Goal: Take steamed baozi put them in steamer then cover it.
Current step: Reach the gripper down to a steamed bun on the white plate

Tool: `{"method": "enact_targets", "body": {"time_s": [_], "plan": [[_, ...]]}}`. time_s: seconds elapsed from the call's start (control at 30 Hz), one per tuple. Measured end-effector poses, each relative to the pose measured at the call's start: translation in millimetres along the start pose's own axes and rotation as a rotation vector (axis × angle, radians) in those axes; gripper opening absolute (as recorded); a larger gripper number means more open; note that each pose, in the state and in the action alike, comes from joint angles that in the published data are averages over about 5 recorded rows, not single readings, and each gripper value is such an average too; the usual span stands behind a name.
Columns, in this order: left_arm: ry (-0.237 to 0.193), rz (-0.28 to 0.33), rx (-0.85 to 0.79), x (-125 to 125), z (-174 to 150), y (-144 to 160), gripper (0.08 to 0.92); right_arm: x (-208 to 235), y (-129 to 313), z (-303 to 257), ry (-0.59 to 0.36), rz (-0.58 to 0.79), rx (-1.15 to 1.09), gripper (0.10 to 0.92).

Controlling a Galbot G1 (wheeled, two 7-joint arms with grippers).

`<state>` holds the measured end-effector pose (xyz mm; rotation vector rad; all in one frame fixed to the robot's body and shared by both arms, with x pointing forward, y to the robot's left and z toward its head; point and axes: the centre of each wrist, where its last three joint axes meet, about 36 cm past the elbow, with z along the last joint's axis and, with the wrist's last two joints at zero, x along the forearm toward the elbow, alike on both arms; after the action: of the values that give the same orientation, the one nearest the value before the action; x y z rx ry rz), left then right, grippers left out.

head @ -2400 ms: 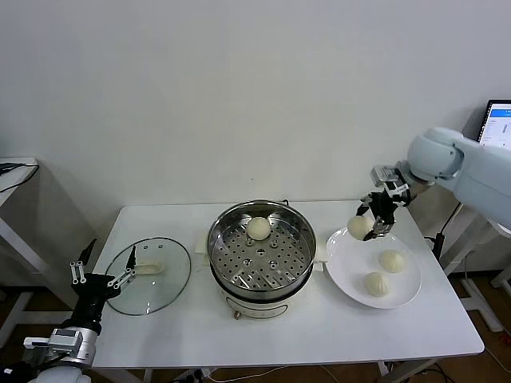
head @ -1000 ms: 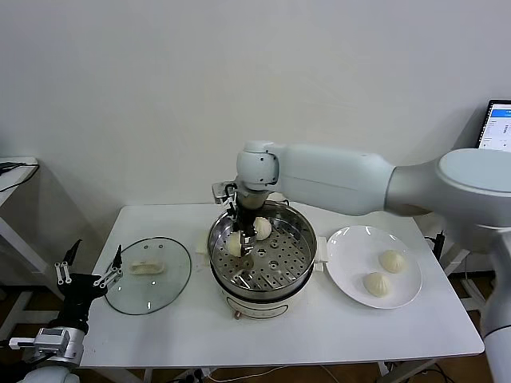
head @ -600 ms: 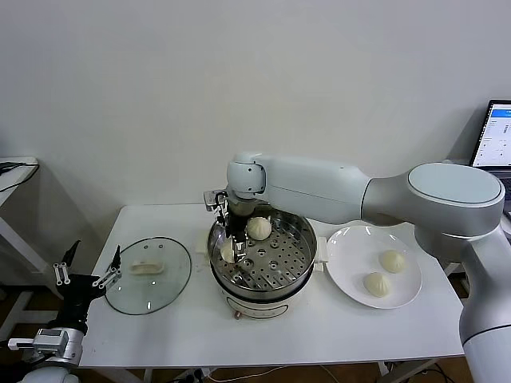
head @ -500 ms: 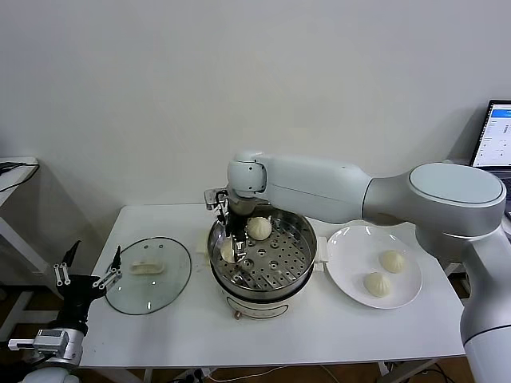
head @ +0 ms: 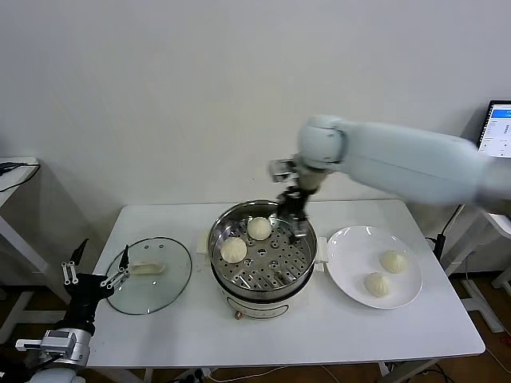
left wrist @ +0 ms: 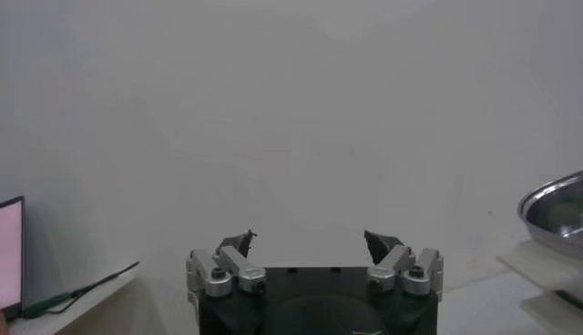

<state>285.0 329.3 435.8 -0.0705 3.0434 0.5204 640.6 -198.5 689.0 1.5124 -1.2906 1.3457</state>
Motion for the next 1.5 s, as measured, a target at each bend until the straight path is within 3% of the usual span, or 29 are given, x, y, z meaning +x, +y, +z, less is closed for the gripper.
{"method": "enact_targets", "body": {"time_s": [0.33, 0.67, 1.0, 1.5], "plan": [[0.003, 0.014, -0.002, 4.0, -1.1, -6.5, 0.823, -26.6, 58.1, 127.0, 0.000, 0.002, -0.101, 0.823], [0.004, 0.021, -0.002, 5.0, -0.3, -10.9, 0.823, -71.9, 93.4, 206.9, 0.085, 0.004, -0.167, 0.823], [0.009, 0.013, -0.002, 4.9, 2.5, -9.8, 0.823, -109.8, 98.9, 236.7, 0.155, -0.021, -0.175, 0.823], [0.019, 0.008, 0.000, 1.1, 8.7, -9.0, 0.823, -155.0, 87.3, 231.4, 0.158, -0.041, -0.154, 0.823]]}}
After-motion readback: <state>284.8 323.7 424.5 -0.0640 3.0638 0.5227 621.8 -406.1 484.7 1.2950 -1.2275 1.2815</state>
